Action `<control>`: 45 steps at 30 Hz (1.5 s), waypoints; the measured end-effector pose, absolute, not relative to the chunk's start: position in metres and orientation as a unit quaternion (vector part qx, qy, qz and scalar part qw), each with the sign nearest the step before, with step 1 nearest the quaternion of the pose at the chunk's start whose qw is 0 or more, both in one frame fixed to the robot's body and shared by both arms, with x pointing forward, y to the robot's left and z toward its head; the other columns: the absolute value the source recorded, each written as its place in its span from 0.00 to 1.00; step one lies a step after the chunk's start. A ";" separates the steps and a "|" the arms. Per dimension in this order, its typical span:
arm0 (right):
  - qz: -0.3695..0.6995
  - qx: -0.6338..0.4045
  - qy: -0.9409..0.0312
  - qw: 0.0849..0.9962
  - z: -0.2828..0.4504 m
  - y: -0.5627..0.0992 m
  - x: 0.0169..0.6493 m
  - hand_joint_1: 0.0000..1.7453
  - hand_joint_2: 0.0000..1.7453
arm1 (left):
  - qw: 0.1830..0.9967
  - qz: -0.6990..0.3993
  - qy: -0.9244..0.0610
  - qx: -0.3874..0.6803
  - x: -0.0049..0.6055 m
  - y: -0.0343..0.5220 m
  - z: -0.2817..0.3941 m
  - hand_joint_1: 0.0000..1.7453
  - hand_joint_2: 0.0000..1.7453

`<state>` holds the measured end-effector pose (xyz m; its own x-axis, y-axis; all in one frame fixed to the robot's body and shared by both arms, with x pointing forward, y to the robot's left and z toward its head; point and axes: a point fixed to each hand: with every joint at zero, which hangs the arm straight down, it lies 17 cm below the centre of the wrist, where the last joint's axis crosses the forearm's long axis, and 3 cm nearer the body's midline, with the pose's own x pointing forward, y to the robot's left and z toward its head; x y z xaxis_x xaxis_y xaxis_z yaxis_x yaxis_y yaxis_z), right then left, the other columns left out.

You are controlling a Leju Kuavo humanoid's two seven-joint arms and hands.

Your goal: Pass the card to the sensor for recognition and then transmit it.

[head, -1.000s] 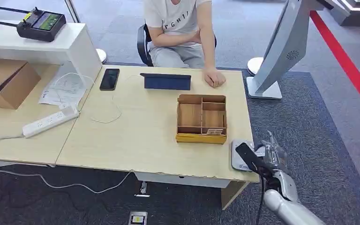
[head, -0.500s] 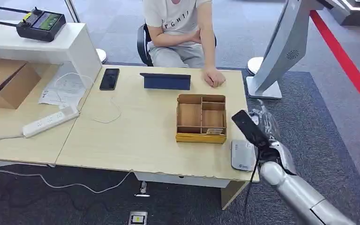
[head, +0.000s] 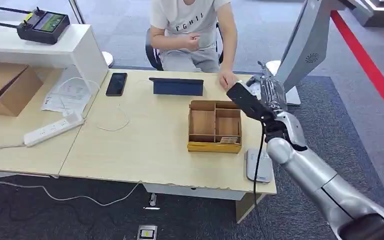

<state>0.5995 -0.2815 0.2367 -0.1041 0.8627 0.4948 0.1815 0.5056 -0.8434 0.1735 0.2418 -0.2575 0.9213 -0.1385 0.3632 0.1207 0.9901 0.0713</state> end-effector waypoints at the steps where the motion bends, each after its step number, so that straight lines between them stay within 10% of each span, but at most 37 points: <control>1: 0.322 -0.393 -0.666 0.546 0.235 -0.279 0.604 1.00 1.00 | 0.980 -0.067 -0.185 0.028 0.174 0.243 -0.258 0.00 0.00; 36: 0.442 -0.476 -0.548 0.527 0.203 -0.262 0.633 1.00 1.00 | 0.985 -0.093 -0.148 -0.005 0.134 0.225 -0.266 0.00 0.00; 37: 0.444 -0.476 -0.546 0.527 0.202 -0.262 0.632 0.00 1.00 | 0.985 -0.092 -0.148 -0.006 0.133 0.224 -0.266 0.00 0.00; 38: 0.445 -0.477 -0.545 0.527 0.201 -0.263 0.632 0.00 0.00 | 0.985 -0.091 -0.148 -0.006 0.133 0.224 -0.266 0.00 0.00; 45: 0.451 -0.475 -0.536 0.532 0.191 -0.267 0.629 0.00 0.00 | 0.985 -0.091 -0.148 -0.004 0.131 0.226 -0.266 0.00 0.00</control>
